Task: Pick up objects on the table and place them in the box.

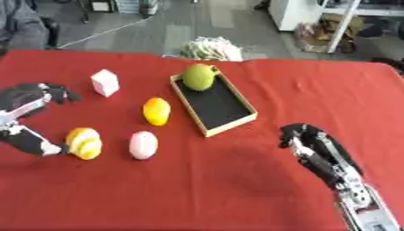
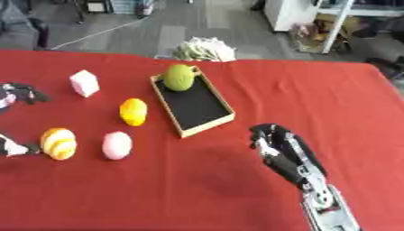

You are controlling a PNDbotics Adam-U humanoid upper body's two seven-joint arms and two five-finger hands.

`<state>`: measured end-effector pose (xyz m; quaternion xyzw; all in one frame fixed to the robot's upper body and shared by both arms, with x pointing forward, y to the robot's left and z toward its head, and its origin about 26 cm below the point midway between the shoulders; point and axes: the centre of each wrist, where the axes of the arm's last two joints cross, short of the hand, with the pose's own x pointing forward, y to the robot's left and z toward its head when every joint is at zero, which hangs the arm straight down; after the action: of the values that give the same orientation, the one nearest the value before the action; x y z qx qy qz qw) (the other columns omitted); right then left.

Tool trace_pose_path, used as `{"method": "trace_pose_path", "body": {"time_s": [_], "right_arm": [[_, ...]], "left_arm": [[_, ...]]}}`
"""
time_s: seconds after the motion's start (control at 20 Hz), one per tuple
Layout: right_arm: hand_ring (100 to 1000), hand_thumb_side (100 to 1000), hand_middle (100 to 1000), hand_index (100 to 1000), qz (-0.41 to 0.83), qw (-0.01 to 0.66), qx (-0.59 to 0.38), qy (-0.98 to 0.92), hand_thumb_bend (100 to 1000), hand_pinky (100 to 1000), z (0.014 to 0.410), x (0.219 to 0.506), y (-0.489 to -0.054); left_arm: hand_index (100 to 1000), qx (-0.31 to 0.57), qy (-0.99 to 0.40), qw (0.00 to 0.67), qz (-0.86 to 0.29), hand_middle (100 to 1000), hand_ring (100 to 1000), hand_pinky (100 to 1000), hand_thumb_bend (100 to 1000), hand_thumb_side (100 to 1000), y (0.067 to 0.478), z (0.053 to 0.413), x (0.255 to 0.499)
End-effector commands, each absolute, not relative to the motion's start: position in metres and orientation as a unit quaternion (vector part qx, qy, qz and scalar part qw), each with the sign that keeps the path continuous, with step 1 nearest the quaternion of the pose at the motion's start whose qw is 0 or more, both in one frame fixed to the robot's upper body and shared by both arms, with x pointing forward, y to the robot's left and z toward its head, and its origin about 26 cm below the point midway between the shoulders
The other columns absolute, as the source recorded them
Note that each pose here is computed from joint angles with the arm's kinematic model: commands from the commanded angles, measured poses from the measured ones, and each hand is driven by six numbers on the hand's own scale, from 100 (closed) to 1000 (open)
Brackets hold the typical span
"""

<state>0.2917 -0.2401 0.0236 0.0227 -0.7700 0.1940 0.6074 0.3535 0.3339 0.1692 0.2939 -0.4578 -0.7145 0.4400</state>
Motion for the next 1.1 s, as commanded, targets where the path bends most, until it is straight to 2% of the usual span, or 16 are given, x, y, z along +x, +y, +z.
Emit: {"method": "trace_pose_path", "body": {"time_s": [0.05,0.4,1.1], "right_arm": [[572,460,557,698,0.202,0.602,0.018,-0.772,100,687,0.028,0.293,-0.245],[571,464,557,698,0.201,0.603,0.02,-0.771,100,686,0.027,0.292,-0.244],[571,466,557,698,0.2,0.604,0.024,-0.771,100,686,0.027,0.292,-0.243]], "left_arm": [[879,0.3,-0.398,0.431,-0.752,777,775,844,620,100,0.348,0.175,0.366],[880,0.303,-0.37,0.439,-0.761,774,776,842,598,100,0.355,0.157,0.392],[850,0.292,-0.403,0.433,-0.752,736,756,835,542,100,0.336,0.135,0.414]]}}
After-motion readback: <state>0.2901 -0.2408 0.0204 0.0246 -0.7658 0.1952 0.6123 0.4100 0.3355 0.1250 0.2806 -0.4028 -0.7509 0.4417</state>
